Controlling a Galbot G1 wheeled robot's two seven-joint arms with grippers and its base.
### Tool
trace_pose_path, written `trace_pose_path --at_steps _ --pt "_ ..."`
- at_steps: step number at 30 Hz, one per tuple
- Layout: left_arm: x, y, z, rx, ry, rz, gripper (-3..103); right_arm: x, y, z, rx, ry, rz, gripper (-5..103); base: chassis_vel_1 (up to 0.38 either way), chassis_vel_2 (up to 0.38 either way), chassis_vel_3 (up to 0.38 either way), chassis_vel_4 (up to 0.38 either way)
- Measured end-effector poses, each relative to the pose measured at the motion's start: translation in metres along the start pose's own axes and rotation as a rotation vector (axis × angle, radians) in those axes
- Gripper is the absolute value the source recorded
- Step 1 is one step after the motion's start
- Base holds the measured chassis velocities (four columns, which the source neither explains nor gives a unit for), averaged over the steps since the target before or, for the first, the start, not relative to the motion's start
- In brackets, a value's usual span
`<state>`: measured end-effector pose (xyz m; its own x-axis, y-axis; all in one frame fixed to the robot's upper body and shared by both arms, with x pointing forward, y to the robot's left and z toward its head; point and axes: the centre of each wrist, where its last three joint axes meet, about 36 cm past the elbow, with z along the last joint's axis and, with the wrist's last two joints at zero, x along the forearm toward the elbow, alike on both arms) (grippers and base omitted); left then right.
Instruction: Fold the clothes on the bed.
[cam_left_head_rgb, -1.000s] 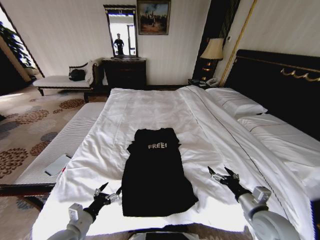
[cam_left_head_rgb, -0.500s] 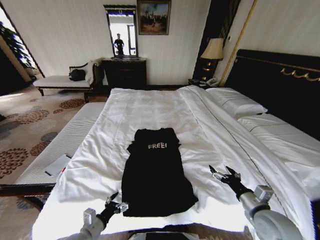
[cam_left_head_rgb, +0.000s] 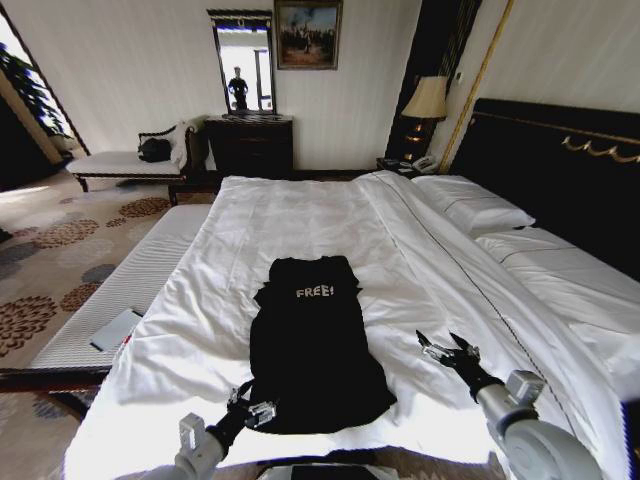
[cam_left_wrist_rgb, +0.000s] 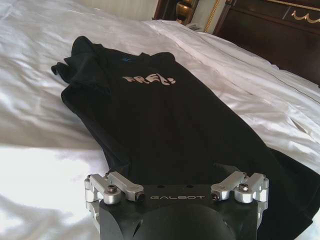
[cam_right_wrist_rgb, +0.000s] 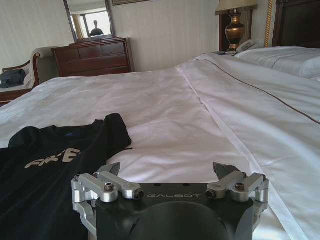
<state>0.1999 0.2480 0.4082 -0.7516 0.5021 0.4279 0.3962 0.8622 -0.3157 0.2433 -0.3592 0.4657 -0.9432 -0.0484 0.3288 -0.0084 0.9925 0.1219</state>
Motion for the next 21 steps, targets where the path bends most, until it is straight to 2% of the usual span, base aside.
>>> trace_pose_path --at_steps 9,21 --pt "0.010 -0.016 -0.003 -0.023 0.004 0.024 94 0.001 0.000 -0.003 0.011 -0.005 -0.006 100 0.000 0.000 0.000 0.000" --pt "0.039 -0.011 0.016 -0.017 0.040 -0.033 94 0.004 0.001 -0.001 0.019 -0.013 -0.009 100 0.000 0.000 0.000 0.000"
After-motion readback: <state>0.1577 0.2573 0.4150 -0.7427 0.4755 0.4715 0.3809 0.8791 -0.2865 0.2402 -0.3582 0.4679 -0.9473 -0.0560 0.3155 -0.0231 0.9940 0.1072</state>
